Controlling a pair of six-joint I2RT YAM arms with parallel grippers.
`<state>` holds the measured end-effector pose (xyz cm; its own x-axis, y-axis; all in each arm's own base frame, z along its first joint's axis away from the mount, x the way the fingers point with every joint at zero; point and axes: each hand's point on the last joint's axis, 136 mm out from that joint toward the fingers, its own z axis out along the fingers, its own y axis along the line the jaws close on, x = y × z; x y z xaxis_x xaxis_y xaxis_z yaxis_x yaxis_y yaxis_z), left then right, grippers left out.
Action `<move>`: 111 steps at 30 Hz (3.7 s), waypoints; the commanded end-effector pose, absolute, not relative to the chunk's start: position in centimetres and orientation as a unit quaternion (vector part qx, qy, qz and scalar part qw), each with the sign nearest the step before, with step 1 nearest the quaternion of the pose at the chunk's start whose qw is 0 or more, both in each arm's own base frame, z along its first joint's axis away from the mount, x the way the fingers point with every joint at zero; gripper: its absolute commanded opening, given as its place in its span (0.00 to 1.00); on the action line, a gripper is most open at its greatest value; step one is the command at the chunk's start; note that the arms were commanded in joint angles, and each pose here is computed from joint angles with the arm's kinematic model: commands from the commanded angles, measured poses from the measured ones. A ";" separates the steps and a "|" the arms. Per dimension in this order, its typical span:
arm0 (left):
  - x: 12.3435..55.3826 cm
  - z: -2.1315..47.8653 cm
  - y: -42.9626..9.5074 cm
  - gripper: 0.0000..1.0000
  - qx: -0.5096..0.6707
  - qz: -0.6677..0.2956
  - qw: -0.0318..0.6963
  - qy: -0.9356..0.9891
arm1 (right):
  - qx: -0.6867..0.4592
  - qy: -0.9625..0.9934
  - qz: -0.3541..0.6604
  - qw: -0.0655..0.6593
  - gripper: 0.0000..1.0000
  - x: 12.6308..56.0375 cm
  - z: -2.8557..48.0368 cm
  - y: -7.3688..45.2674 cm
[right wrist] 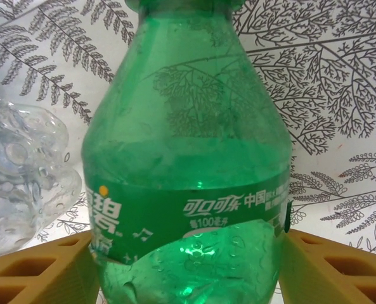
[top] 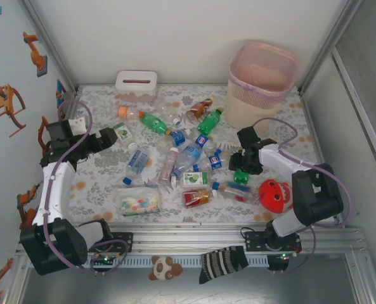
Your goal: Put the plastic bottles in the bin
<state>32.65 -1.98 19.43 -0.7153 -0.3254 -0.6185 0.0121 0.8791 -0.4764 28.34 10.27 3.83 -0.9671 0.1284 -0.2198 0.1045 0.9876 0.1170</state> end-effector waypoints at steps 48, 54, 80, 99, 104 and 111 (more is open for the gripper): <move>24.9 32.0 -10.2 0.97 0.210 -0.297 0.627 0.689 | -0.005 0.902 0.157 0.403 0.60 31.7 36.4 12.0; 24.2 32.2 -9.5 0.98 0.203 -0.254 0.651 0.686 | 0.005 0.880 0.136 0.456 0.60 34.9 40.8 11.6; 24.3 31.8 -8.9 1.00 0.194 -0.227 0.653 0.696 | 0.147 0.835 0.226 0.479 0.56 57.2 38.1 5.1; 23.9 31.9 -9.0 1.00 0.194 -0.222 0.657 0.694 | 0.178 0.863 0.335 0.334 0.53 62.5 24.6 7.9; 23.9 32.0 -8.9 0.99 0.193 -0.218 0.657 0.695 | 0.180 0.873 0.337 0.302 0.53 62.6 21.6 8.3; 24.1 31.9 -8.8 0.99 0.190 -0.217 0.656 0.697 | 0.183 0.890 0.304 0.285 0.61 61.9 19.7 7.5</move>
